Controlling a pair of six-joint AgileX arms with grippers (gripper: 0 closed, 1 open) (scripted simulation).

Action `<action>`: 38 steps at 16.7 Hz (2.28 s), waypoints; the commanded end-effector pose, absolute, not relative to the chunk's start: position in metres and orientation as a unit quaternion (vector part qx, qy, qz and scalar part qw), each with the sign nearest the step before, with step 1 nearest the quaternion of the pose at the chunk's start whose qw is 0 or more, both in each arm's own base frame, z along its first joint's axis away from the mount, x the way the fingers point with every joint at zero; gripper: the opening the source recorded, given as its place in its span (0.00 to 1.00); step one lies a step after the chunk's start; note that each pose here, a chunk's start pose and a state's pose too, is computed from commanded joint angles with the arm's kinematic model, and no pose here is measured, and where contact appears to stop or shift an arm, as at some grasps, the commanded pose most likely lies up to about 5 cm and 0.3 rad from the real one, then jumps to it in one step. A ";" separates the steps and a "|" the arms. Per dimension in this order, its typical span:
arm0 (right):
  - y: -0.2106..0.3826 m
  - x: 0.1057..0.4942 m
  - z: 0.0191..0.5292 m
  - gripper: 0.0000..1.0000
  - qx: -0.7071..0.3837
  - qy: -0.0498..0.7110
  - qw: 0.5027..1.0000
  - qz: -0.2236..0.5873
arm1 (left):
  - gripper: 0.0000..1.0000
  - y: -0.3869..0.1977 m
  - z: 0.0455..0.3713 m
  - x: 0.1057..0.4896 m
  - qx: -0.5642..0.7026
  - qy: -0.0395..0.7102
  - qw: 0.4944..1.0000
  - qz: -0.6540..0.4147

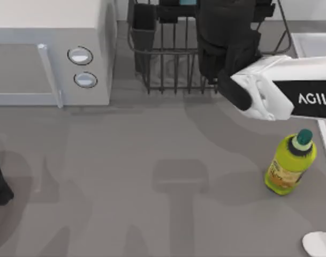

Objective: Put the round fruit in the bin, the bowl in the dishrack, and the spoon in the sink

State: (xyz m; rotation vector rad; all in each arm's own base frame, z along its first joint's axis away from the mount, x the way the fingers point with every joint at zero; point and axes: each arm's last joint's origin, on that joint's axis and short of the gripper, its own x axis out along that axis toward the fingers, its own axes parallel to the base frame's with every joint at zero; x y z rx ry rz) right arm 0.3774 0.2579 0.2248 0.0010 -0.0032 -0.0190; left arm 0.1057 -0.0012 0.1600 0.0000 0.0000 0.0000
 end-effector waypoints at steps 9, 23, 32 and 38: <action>0.154 0.269 0.288 1.00 -0.005 -0.005 1.000 0.008 | 1.00 -0.001 0.160 0.106 0.000 0.000 1.000 0.000; 0.007 0.111 0.180 1.00 -0.002 -0.003 1.000 0.010 | 1.00 -0.001 0.160 0.106 0.000 0.000 1.000 0.000; -0.001 0.106 0.161 1.00 0.000 0.000 1.000 0.001 | 1.00 -0.001 0.160 0.106 0.000 0.000 1.000 0.000; -0.002 0.109 0.170 1.00 -0.078 0.071 0.994 0.001 | 1.00 -0.001 0.160 0.106 0.000 0.000 1.000 0.000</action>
